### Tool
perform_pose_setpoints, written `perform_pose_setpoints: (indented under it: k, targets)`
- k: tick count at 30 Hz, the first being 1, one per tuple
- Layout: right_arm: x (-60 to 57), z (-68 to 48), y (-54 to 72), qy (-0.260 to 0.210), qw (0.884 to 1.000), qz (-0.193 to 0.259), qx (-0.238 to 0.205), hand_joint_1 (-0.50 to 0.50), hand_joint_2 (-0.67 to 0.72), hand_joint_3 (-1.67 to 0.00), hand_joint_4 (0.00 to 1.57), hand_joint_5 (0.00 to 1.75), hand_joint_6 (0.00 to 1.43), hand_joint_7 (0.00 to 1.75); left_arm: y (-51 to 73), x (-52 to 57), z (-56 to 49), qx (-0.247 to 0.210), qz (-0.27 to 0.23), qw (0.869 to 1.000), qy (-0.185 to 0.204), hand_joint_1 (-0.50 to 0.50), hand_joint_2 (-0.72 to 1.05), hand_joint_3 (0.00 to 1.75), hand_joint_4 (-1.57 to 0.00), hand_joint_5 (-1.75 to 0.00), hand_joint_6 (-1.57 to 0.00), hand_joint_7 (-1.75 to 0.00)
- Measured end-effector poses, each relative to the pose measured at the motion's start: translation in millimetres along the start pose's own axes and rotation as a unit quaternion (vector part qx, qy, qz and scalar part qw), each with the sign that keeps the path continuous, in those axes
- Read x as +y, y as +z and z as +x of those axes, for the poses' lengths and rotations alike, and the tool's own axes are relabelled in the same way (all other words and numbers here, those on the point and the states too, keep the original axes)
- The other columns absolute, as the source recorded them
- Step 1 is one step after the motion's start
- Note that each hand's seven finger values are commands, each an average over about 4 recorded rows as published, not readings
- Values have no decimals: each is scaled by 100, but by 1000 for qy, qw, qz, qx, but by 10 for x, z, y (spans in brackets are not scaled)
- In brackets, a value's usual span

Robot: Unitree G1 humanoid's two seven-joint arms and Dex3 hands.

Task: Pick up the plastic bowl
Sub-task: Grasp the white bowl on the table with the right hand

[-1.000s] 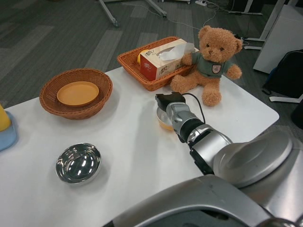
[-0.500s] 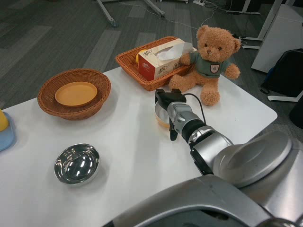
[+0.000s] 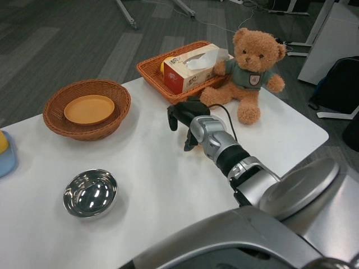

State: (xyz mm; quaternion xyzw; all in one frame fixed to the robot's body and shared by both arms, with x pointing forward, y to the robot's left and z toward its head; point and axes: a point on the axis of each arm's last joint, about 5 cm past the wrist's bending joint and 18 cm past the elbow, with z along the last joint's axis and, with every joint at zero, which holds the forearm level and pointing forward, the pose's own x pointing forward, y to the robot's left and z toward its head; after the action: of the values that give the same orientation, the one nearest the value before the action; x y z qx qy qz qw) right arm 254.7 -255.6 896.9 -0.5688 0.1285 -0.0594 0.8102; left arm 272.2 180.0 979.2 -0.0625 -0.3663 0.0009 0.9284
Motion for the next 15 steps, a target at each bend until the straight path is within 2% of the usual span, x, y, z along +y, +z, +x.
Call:
perform_pose_setpoints:
  k: [4, 8, 12, 13, 14, 15]
  targets:
    - [-123, -48, 116, -14, 999, -6, -30, 12, -10, -63, 157, 107, 76, 161, -5, -7, -3, 1, -1, 1000, -1, -48, 60, 0, 0, 0, 0, 0]
    - [-211, -79, 207, -26, 998, -8, -48, 12, -10, -63, 157, 107, 74, 161, -9, -18, -6, 2, -2, 1000, -4, -48, 60, 0, 0, 0, 0, 0]
    - [-240, -89, 245, -29, 998, -7, -57, 12, -10, -63, 157, 121, 63, 161, -10, -19, -6, 2, -3, 1000, -4, -48, 60, 0, 0, 0, 0, 0]
    - [-246, -92, 251, -30, 998, -7, -58, 11, -11, -65, 153, 128, 55, 161, -10, -18, -6, 2, -3, 1000, -4, -48, 60, 0, 0, 0, 0, 0]
    - [-253, -95, 257, -32, 998, -7, -59, 7, -13, -69, 142, 141, 43, 162, -10, -18, -6, 2, -3, 1000, -4, -48, 60, 0, 0, 0, 0, 0]
    - [-264, -99, 264, -35, 998, -7, -60, -1, -15, -73, 116, 150, 30, 164, -10, -18, -7, 3, -3, 1000, -3, -48, 60, 0, 0, 0, 0, 0]
